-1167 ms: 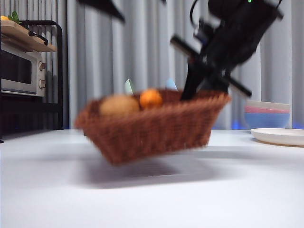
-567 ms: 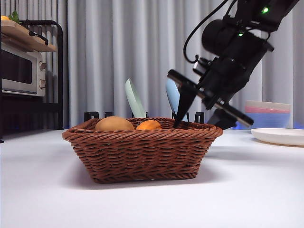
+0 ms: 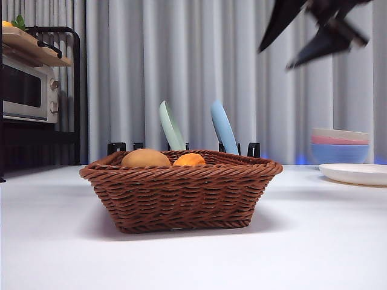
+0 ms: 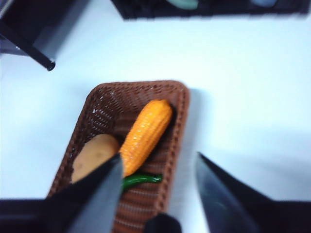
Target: Pick up the basket,pick up the corn from the table,pick up the potato from the table,pick up the cucumber from the table,put all items into the basket
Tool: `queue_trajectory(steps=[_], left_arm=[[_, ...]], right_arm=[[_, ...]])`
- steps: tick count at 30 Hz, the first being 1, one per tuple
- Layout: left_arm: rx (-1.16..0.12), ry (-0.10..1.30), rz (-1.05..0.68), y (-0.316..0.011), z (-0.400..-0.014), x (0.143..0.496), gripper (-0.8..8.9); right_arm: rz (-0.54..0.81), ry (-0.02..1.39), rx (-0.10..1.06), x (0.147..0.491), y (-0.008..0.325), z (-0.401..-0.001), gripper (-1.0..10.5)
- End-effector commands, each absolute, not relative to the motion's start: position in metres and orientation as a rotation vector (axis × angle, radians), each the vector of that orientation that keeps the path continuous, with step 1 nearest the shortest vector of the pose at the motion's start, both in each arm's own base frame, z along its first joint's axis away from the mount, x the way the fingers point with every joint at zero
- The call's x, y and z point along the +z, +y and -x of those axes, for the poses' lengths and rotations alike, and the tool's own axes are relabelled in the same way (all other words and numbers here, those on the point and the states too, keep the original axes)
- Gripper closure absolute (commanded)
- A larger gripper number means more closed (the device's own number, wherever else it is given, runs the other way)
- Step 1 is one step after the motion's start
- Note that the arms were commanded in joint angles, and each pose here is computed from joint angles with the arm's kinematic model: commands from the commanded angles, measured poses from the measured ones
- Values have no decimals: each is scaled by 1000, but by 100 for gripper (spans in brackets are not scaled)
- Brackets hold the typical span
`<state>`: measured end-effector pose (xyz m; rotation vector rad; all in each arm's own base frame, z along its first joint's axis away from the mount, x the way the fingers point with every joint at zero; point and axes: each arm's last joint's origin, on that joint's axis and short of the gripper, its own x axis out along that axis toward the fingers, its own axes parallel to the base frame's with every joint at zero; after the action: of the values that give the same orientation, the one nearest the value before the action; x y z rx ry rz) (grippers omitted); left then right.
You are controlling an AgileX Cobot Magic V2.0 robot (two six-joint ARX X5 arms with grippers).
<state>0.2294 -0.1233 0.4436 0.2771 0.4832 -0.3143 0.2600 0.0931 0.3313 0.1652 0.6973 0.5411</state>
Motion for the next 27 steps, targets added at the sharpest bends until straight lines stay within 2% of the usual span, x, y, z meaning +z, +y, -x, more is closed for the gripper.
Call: queue_trajectory(steps=[1, 6, 12, 19, 23, 27], left_arm=[[-317, 438, -271, -115, -216, 446, 821], [-326, 316, -227, -99, -185, 432, 821], [-320, 243, -187, -77, -147, 379, 821], [-313, 215, -132, -58, -114, 318, 821], [-313, 224, -135, -53, -105, 302, 821], [-310, 286, -157, -52, -104, 296, 817]], right_arm=[[-69, 661, 492, 341, 86, -248, 959], [60, 638, 362, 351, 75, -229, 959], [69, 528, 365, 354, 75, -211, 959], [93, 402, 346, 315, 74, -168, 959], [88, 362, 363, 285, 68, -143, 959], [-31, 419, 335, 275, 64, -135, 945]])
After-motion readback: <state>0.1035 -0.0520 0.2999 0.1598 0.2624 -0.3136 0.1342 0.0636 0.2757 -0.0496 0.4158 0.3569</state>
